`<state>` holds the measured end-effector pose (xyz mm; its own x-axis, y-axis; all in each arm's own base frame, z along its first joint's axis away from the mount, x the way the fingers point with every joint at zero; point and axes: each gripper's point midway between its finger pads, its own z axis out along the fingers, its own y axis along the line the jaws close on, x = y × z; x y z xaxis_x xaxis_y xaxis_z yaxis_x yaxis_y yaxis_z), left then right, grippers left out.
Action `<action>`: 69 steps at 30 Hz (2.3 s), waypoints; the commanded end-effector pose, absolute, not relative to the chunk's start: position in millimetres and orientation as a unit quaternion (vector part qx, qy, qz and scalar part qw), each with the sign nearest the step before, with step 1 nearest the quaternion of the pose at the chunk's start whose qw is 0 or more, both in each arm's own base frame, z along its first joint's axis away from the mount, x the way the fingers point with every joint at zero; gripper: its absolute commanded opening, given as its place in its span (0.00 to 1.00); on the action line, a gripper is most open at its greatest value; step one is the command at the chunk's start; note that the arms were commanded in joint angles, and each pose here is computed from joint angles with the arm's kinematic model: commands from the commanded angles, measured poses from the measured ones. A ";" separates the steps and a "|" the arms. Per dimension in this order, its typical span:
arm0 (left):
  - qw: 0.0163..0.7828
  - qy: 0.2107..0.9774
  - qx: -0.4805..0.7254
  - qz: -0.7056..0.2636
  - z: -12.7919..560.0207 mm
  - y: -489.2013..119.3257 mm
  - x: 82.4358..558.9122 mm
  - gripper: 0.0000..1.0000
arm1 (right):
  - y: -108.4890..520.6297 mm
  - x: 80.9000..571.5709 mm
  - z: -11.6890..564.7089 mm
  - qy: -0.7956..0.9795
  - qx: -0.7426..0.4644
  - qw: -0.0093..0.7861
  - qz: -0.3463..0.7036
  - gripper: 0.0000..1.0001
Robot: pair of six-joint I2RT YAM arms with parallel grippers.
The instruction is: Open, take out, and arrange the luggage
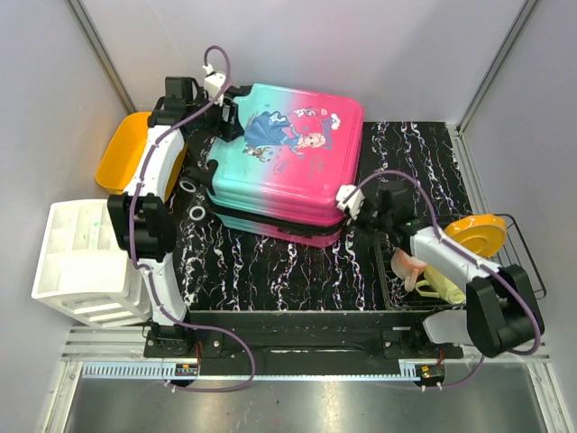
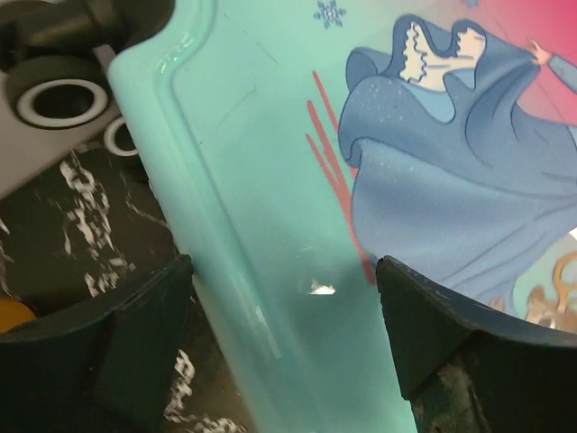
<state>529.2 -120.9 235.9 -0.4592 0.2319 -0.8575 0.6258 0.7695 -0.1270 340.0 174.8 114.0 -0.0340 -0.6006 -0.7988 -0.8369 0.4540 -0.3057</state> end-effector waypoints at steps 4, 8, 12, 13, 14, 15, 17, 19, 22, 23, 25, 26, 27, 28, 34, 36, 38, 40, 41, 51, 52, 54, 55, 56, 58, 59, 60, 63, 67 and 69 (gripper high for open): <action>0.216 0.848 0.338 -0.347 140.1 -230.3 427.7 0.82 | 269.3 297.2 187.8 0.576 -0.556 0.551 0.234 0.00; 0.214 0.860 0.344 -0.311 124.4 -213.3 431.7 0.82 | 233.6 342.3 194.2 0.612 -0.514 0.570 0.191 0.00; 0.214 0.875 0.321 -0.291 111.5 -186.9 445.7 0.81 | 200.7 376.7 198.7 0.631 -0.483 0.587 0.153 0.00; 0.213 0.879 0.318 -0.285 107.6 -181.8 449.0 0.80 | 196.8 384.4 202.9 0.630 -0.476 0.597 0.142 0.00; 0.213 0.880 0.317 -0.281 104.5 -177.8 452.4 0.80 | 193.8 390.4 199.3 0.635 -0.470 0.597 0.138 0.00; 0.215 0.882 0.315 -0.277 103.0 -173.6 455.5 0.79 | 190.8 395.3 199.6 0.638 -0.465 0.599 0.132 0.00; 0.215 0.883 0.324 -0.262 96.8 -167.7 458.6 0.79 | 187.0 407.2 199.3 0.646 -0.448 0.606 0.120 0.00; 0.217 0.882 0.336 -0.248 93.4 -162.6 460.8 0.79 | 180.4 415.8 201.8 0.650 -0.436 0.611 0.113 0.00; 0.211 0.882 0.347 -0.239 85.2 -157.0 460.9 0.79 | 177.1 424.6 197.8 0.651 -0.438 0.610 0.109 0.00; 0.208 0.882 0.350 -0.239 83.4 -157.1 459.8 0.79 | 174.3 429.2 198.6 0.650 -0.436 0.613 0.104 0.00; 0.208 0.880 0.356 -0.235 79.1 -153.2 461.6 0.79 | 164.2 447.5 201.5 0.652 -0.425 0.621 0.090 0.00; 0.206 0.879 0.359 -0.236 79.5 -152.5 461.0 0.79 | 160.6 454.5 203.3 0.654 -0.420 0.623 0.087 0.00; 0.206 0.878 0.364 -0.233 78.5 -151.7 461.4 0.79 | 157.9 465.2 215.8 0.650 -0.412 0.633 0.084 0.00; 0.205 0.876 0.370 -0.230 76.7 -150.6 462.0 0.80 | 153.1 473.0 208.8 0.657 -0.408 0.628 0.085 0.00; 0.202 0.875 0.378 -0.225 74.8 -146.2 470.1 0.79 | 156.7 502.8 211.9 0.642 -0.412 0.641 0.084 0.00; 0.204 0.873 0.382 -0.223 75.3 -146.5 471.6 0.79 | 154.8 515.6 216.7 0.642 -0.403 0.648 0.073 0.00; 0.205 0.872 0.385 -0.224 75.9 -146.8 471.9 0.79 | 152.5 529.9 210.7 0.645 -0.394 0.651 0.066 0.00; 0.205 0.871 0.387 -0.225 76.2 -146.4 472.1 0.79 | 146.5 546.9 211.8 0.648 -0.382 0.657 0.055 0.00; 0.202 0.871 0.387 -0.225 75.3 -146.1 471.4 0.79 | 143.5 553.7 211.5 0.650 -0.377 0.658 0.051 0.00; 0.253 0.868 0.330 -0.271 121.9 -150.4 482.9 0.94 | 149.1 563.4 215.8 0.629 -0.395 0.663 0.096 0.00; 0.275 0.872 0.292 -0.282 149.5 -152.1 486.7 0.97 | 152.9 557.4 219.8 0.625 -0.398 0.663 0.107 0.00; 0.305 0.869 0.248 -0.300 181.1 -140.5 489.6 0.99 | 161.3 545.5 211.9 0.628 -0.404 0.652 0.130 0.00; 0.314 0.873 0.202 -0.313 202.3 -135.2 480.6 0.99 | 164.1 541.0 213.6 0.626 -0.405 0.652 0.135 0.00; 0.353 0.861 0.186 -0.315 219.4 -127.5 490.4 0.99 | 169.3 536.3 212.2 0.625 -0.409 0.650 0.140 0.00; 0.382 0.860 0.100 -0.323 239.1 -93.5 485.1 0.99 | 175.6 525.4 207.0 0.626 -0.414 0.642 0.154 0.00; 0.425 0.843 0.088 -0.317 254.5 -79.7 497.0 0.99 | 178.4 521.4 204.8 0.626 -0.418 0.640 0.158 0.00; 0.444 0.840 0.057 -0.305 259.0 -55.7 501.3 0.99 | 184.6 513.8 198.7 0.626 -0.423 0.633 0.168 0.00; 0.447 0.846 0.022 -0.288 252.1 -33.4 513.5 0.99 | 200.0 498.0 192.3 0.621 -0.438 0.623 0.185 0.00; 0.384 0.858 0.007 -0.342 215.2 -46.8 531.8 0.99 | 217.2 477.8 189.5 0.609 -0.461 0.614 0.199 0.00; 0.365 0.859 0.018 -0.358 205.6 -60.7 534.0 0.97 | 222.0 467.8 184.5 0.610 -0.467 0.606 0.208 0.00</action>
<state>529.6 -17.1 234.5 -0.6248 -0.2082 -0.7525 0.3011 0.8250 -0.4782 500.8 176.6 129.7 -0.0159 -0.3833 -0.9235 -0.7586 0.6063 -0.2387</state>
